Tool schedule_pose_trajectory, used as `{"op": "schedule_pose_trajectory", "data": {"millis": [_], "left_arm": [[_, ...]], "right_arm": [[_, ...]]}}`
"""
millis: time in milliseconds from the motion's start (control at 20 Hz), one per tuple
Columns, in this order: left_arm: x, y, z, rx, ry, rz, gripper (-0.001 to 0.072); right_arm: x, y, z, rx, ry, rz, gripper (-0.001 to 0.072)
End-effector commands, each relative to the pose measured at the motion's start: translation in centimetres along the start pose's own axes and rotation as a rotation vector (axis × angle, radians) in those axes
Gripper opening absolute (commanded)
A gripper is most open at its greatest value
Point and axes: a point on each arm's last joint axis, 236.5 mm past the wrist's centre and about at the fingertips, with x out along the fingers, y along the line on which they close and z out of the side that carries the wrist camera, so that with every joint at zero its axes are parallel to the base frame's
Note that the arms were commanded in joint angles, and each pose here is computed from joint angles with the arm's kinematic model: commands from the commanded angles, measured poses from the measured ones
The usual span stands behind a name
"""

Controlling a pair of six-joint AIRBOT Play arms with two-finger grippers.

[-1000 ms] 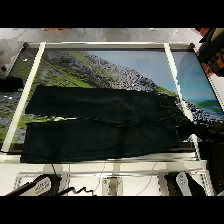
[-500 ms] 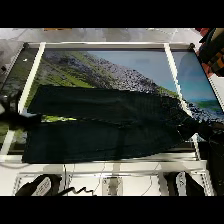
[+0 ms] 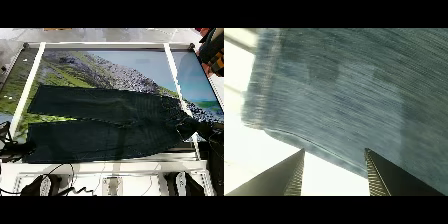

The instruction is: Fold the clothes and pants, and hang the long-sleeved shirts on hangers.

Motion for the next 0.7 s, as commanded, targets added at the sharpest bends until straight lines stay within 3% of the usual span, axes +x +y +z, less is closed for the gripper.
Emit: {"op": "schedule_pose_trajectory", "data": {"millis": [0, 200, 400, 450, 650], "left_arm": [[1.6, 3.2, -0.1, -0.169, -0.002, 0.032, 0.0418], [4.0, 5.2, -2.0, -0.391, 0.101, -0.020, 0.0419], [5.9, 4.8, -2.8, -0.656, 0.168, -0.170, 0.0429], [6.1, 4.9, -2.3, -0.705, 0.148, -0.200, 0.0479], [6.6, 5.9, -0.6, -0.738, 0.066, -0.197, 0.0488]], "right_arm": [[0.0, 0.1, 0.0, 0.000, 0.000, 0.004, 0.0043], [0.0, 0.1, 0.0, 0.000, -0.001, 0.003, 0.0043], [0.0, 0.0, 0.2, 0.000, -0.010, 0.000, 0.0043], [0.0, 0.0, 0.3, 0.000, -0.014, -0.002, 0.0043], [0.0, -0.1, 0.4, 0.000, -0.018, -0.004, 0.0043]]}}
